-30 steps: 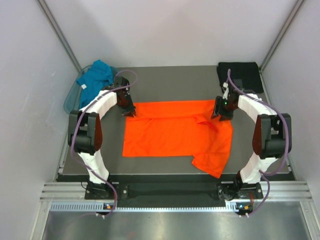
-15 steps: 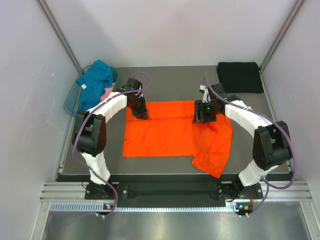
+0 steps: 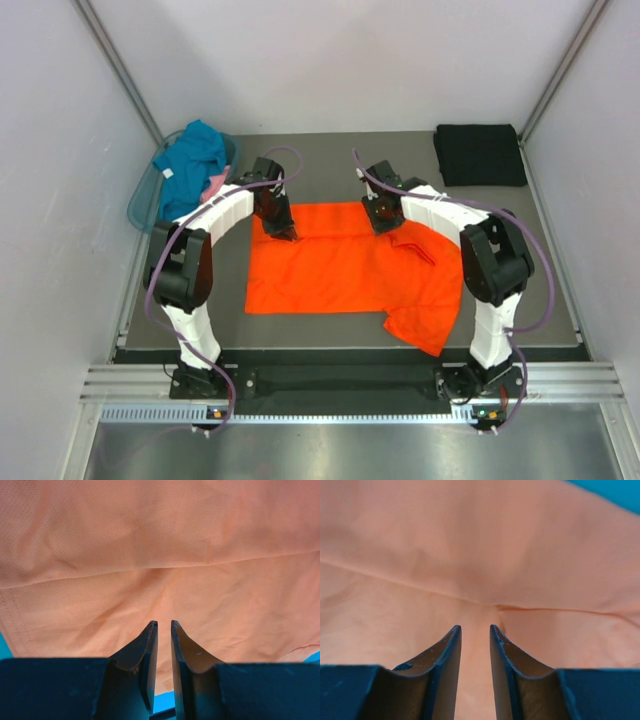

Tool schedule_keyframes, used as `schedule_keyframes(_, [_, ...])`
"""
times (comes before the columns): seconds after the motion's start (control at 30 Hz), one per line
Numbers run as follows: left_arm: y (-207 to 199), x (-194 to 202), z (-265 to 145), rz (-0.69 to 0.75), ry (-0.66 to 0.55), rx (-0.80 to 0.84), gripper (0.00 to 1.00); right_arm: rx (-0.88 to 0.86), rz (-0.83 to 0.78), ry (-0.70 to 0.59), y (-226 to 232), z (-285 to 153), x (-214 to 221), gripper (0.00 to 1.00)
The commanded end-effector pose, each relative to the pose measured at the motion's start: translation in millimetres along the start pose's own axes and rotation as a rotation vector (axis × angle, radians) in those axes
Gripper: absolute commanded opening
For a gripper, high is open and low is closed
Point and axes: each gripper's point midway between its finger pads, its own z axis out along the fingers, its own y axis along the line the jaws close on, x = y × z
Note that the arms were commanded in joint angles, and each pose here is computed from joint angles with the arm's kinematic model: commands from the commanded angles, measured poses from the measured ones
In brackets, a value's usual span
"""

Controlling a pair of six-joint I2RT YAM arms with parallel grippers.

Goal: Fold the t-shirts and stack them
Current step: Fold the tshirt

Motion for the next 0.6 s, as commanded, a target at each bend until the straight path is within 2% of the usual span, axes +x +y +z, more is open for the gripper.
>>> schedule_keyframes(0.0, [-3, -4, -11, 0.022, -0.035, 0.013, 0.22, 0.140, -0.067, -0.011, -23, -8, -12, 0.29])
schedule_keyframes(0.4, [-5, -6, -6, 0.029, -0.022, 0.019, 0.22, 0.171, -0.099, 0.048, -27, -3, 11, 0.29])
schedule_keyframes(0.57, [-4, -6, -5, 0.028, -0.017, 0.018, 0.22, 0.154, -0.125, 0.026, -19, -6, 7, 0.28])
